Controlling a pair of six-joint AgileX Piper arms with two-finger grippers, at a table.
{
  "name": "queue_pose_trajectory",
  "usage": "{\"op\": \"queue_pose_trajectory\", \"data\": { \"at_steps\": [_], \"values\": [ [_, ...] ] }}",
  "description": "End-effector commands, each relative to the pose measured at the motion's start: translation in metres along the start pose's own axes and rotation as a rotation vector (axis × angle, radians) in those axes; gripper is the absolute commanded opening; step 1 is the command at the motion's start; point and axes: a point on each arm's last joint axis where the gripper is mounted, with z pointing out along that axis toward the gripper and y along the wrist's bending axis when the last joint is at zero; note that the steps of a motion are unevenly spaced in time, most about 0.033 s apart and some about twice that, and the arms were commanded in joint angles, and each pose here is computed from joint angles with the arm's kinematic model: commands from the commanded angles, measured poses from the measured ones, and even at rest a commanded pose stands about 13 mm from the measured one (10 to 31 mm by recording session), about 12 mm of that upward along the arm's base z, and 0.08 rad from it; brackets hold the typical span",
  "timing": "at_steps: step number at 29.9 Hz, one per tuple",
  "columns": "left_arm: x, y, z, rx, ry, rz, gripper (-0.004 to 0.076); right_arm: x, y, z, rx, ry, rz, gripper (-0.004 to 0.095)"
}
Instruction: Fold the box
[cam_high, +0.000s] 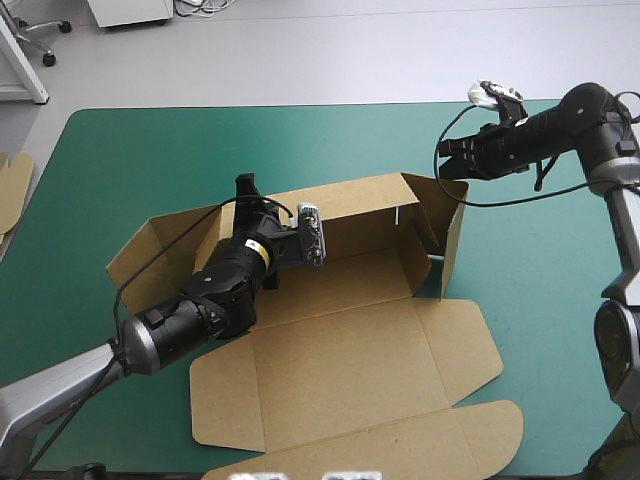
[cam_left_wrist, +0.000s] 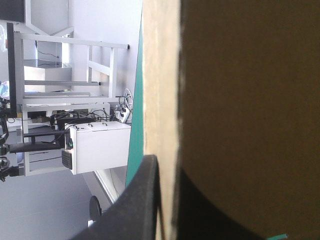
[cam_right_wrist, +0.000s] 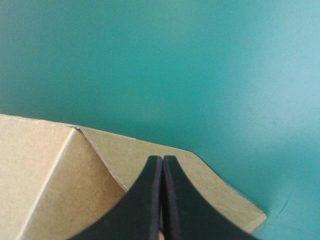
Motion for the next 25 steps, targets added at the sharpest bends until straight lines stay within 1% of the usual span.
{"op": "queue_pose_trajectory", "data": {
  "at_steps": [1,5,8,13,19,21,25],
  "values": [
    [0.002,0.002,-0.006,0.02,0.01,-0.081,-0.0014,0.003,0.014,-0.019,-0.022,-0.054,-0.032,-0.0033],
    [0.002,0.002,-0.006,0.02,0.011,-0.082,-0.0014,0.012,0.011,-0.014,-0.025,-0.034,-0.03,-0.0034],
    [0.002,0.002,-0.006,0.02,0.011,-0.084,-0.0014,0.017,0.015,-0.016,-0.051,-0.068,-0.054,-0.0034],
    [0.001,0.001,-0.006,0.024,0.002,-0.088,-0.0014,0.028,0.015,-0.015,-0.046,-0.084,-0.096,-0.0033],
    [0.001,0.001,-0.006,0.026,0.001,-0.092,-0.0014,0.051,0.011,-0.003,-0.09,-0.075,-0.132,-0.0033],
    [0.001,0.001,-0.006,0.028,0.001,-0.095,-0.0014,0.058,0.011,-0.001,-0.094,-0.091,-0.16,-0.0033],
    [0.0,0.0,-0.006,0.04,-0.004,-0.111,-0.0014,0.071,0.015,-0.003,-0.115,-0.148,-0.255,-0.0033]
  ]
}}
